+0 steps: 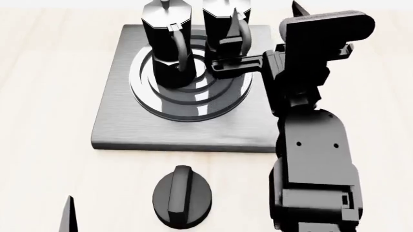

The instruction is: Put both moka pots on the stove.

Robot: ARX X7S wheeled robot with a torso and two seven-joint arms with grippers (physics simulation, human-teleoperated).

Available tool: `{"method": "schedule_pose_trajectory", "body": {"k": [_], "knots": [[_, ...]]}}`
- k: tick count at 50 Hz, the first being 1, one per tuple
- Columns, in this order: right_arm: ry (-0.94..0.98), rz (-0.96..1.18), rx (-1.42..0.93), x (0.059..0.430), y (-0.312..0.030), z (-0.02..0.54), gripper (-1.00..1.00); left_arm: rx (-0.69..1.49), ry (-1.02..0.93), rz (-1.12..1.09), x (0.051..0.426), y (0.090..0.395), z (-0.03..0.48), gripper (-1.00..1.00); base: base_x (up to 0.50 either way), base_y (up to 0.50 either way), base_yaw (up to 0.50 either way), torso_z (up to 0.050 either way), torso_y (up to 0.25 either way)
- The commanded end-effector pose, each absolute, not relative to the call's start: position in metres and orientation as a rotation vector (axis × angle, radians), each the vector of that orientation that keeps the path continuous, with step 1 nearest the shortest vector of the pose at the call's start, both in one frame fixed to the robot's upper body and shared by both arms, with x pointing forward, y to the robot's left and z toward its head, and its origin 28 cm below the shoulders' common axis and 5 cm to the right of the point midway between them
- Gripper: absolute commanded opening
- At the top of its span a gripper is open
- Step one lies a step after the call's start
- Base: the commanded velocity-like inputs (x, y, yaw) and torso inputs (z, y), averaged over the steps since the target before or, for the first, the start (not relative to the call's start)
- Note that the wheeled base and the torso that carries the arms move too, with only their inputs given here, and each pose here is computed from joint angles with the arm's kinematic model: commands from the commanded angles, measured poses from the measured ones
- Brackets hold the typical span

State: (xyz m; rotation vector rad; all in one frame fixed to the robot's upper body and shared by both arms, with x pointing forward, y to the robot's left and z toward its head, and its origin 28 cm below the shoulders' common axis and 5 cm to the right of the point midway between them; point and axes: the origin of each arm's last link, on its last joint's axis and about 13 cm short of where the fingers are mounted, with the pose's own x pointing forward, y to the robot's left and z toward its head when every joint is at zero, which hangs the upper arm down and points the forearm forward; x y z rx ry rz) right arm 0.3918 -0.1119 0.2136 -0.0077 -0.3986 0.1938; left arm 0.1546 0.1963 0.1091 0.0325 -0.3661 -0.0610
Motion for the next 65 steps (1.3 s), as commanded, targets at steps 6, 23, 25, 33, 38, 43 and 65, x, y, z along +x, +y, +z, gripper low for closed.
{"method": "schedule_pose_trajectory", "body": {"k": [6, 23, 25, 33, 38, 43, 65], "knots": [[-0.529, 0.101, -0.032, 0.319, -0.101, 0.210, 1.00, 0.031, -0.368, -0.062, 0.154, 0.196, 0.109, 1.00, 0.00, 0.00, 0.00, 0.000, 0.000], [-0.543, 0.042, -0.062, 0.279, -0.108, 0.186, 1.00, 0.031, -0.367, -0.065, 0.154, 0.196, 0.109, 1.00, 0.00, 0.00, 0.00, 0.000, 0.000], [-0.541, 0.039, -0.069, 0.276, -0.108, 0.183, 1.00, 0.031, -0.369, -0.066, 0.154, 0.196, 0.109, 1.00, 0.00, 0.00, 0.00, 0.000, 0.000], [-0.529, 0.033, -0.075, 0.265, -0.110, 0.173, 1.00, 0.033, -0.368, -0.070, 0.154, 0.195, 0.109, 1.00, 0.00, 0.00, 0.00, 0.000, 0.000], [-0.524, 0.036, -0.068, 0.256, -0.109, 0.170, 1.00, 0.034, -0.368, -0.070, 0.154, 0.195, 0.108, 1.00, 0.00, 0.00, 0.00, 0.000, 0.000], [-0.510, 0.042, -0.068, 0.248, -0.109, 0.162, 1.00, 0.032, -0.370, -0.071, 0.153, 0.194, 0.109, 1.00, 0.00, 0.00, 0.00, 0.000, 0.000], [-0.479, 0.052, -0.044, 0.216, -0.109, 0.139, 1.00, 0.033, -0.370, -0.079, 0.153, 0.193, 0.109, 1.00, 0.00, 0.00, 0.00, 0.000, 0.000]]}}
